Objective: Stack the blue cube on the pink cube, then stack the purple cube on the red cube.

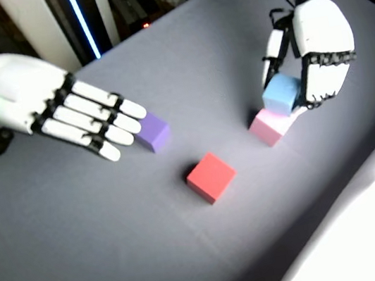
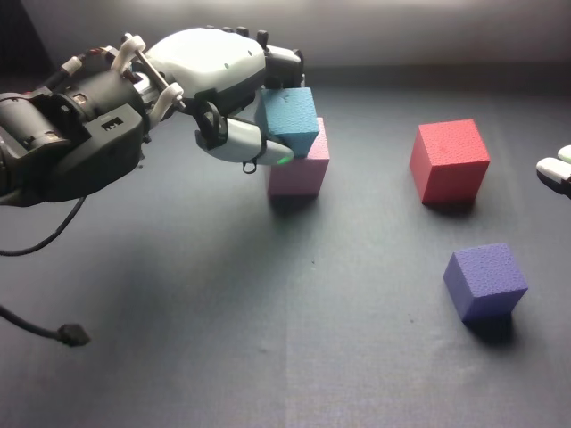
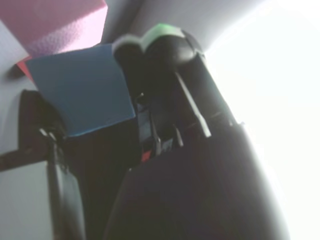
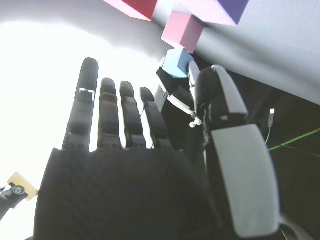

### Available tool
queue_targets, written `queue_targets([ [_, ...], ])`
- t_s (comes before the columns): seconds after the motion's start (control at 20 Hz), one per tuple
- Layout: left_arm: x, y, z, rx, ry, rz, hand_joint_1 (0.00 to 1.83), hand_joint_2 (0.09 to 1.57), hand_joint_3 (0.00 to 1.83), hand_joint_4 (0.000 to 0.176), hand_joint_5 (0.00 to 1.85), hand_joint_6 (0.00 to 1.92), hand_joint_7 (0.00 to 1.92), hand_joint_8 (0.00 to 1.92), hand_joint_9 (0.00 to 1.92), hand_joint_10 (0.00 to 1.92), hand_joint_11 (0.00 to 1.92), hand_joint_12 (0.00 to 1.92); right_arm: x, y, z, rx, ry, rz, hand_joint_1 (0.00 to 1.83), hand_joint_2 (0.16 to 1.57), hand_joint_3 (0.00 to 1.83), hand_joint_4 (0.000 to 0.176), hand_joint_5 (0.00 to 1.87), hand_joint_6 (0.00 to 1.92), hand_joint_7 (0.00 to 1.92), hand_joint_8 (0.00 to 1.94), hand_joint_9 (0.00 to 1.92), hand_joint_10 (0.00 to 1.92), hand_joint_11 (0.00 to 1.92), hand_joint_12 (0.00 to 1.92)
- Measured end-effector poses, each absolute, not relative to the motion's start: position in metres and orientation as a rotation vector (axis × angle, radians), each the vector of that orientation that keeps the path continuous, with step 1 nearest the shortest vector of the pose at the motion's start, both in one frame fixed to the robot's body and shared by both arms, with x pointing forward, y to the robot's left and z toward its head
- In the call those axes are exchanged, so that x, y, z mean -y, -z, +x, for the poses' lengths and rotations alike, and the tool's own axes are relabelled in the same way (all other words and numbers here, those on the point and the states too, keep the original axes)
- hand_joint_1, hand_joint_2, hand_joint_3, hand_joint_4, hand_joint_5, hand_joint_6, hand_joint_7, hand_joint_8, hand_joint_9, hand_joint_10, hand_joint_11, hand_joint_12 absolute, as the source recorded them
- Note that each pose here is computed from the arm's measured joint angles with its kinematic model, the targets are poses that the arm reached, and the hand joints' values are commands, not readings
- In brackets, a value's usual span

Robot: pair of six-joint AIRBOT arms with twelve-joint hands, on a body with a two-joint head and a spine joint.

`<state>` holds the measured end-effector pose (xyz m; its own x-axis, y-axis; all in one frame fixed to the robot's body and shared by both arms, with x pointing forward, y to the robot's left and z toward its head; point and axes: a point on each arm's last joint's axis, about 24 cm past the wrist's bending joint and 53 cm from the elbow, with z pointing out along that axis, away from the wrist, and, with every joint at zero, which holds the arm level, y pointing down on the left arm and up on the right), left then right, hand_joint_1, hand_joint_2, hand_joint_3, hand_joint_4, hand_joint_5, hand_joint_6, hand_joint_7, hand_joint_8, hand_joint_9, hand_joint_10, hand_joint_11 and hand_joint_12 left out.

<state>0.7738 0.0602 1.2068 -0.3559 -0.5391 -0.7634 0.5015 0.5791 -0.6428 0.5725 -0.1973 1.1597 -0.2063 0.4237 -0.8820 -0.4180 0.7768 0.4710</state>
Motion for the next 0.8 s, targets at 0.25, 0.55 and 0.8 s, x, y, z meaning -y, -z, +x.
queue_targets([
  [0.25, -0.064, -1.192, 0.777, -1.648, 1.044, -0.04, 0.66, 1.17, 0.0, 0.086, 0.07, 0.56, 0.26, 0.07, 0.08, 0.46, 0.0, 1.27, 0.198, -1.159, 0.573, -1.606, -0.763, 0.007, 0.73, 1.28, 0.0, 0.0, 0.04, 0.0, 0.02, 0.0, 0.02, 0.06, 0.0, 1.05],
  [0.55, -0.062, -1.182, 0.775, -1.673, 1.04, -0.039, 0.57, 1.07, 0.0, 0.147, 0.0, 0.0, 0.0, 0.0, 0.0, 0.0, 0.0, 0.26, 0.201, -1.157, 0.574, -1.613, -0.756, 0.017, 0.72, 1.28, 0.0, 0.0, 0.04, 0.0, 0.03, 0.0, 0.0, 0.15, 0.0, 0.9],
  [0.8, -0.071, -1.185, 0.771, -1.663, 1.032, -0.035, 0.49, 1.04, 0.0, 0.176, 0.0, 0.0, 0.0, 0.0, 0.0, 0.0, 0.0, 0.0, 0.201, -1.157, 0.574, -1.613, -0.756, 0.017, 0.78, 1.26, 0.0, 0.0, 0.0, 0.0, 0.0, 0.0, 0.0, 0.15, 0.0, 1.19],
])
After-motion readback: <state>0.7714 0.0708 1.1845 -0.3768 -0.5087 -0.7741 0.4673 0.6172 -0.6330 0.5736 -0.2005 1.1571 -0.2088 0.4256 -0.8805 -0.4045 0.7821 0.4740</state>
